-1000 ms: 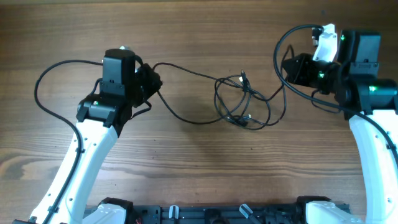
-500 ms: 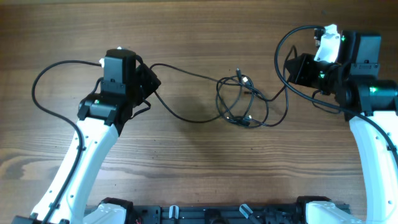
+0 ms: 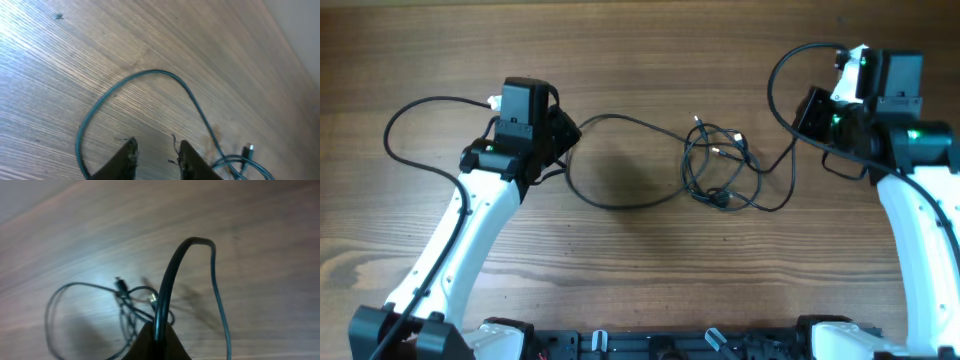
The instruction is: Untangle cables
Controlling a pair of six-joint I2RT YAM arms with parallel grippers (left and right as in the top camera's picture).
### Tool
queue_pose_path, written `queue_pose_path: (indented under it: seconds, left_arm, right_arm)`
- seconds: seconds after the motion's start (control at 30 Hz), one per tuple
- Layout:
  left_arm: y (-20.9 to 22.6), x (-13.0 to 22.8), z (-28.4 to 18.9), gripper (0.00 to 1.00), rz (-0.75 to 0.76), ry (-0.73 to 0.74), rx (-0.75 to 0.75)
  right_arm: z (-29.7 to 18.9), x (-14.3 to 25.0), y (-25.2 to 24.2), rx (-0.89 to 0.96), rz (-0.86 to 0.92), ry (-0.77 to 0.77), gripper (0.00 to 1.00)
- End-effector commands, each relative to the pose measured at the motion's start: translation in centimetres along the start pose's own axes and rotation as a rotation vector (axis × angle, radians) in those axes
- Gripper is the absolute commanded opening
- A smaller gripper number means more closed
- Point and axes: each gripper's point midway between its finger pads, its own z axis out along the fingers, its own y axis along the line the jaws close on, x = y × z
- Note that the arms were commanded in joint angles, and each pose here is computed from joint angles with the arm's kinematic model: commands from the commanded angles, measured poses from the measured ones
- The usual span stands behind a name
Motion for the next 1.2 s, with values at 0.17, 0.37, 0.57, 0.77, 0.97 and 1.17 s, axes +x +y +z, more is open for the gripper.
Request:
queue_pose_path:
  seconds: [0.17,0.37,0.57,0.77,0.97,1.17]
  left_arm:
    - [-0.9,-0.4,0.5,0.36,0.052,-0.003,0.038]
    - [-7.4,3.2,1.3,0.54,0.268,0.104,0.303]
    - [-12.7,7.8,5.2,0.64,0.403,0.123,0.448]
    - [-17.5,13.6,10.0,0.66,0.577,0.089,0.615]
    - [-18.8,16.7,14.2,0.63,0.756,0.158,0.579]
    - [-20.0,18.3,14.0,0.62,0.910,0.178,0.605]
  right_arm:
    - [3.0,0.6,1.0,-0.078,-0.023,0.083,0.04]
    - [3.0,0.8,1.2,-0.090,-0.017,0.092,0.04]
    - [3.0,1.3,1.0,-0.085,-0.013,0.113,0.04]
    - [3.0,1.4,1.2,-0.094,-0.011,0.121,0.04]
    - [2.9,1.5,1.5,-0.111,-0.011,0.127,0.04]
    - [2.9,1.5,1.5,-0.112,-0.011,0.127,0.04]
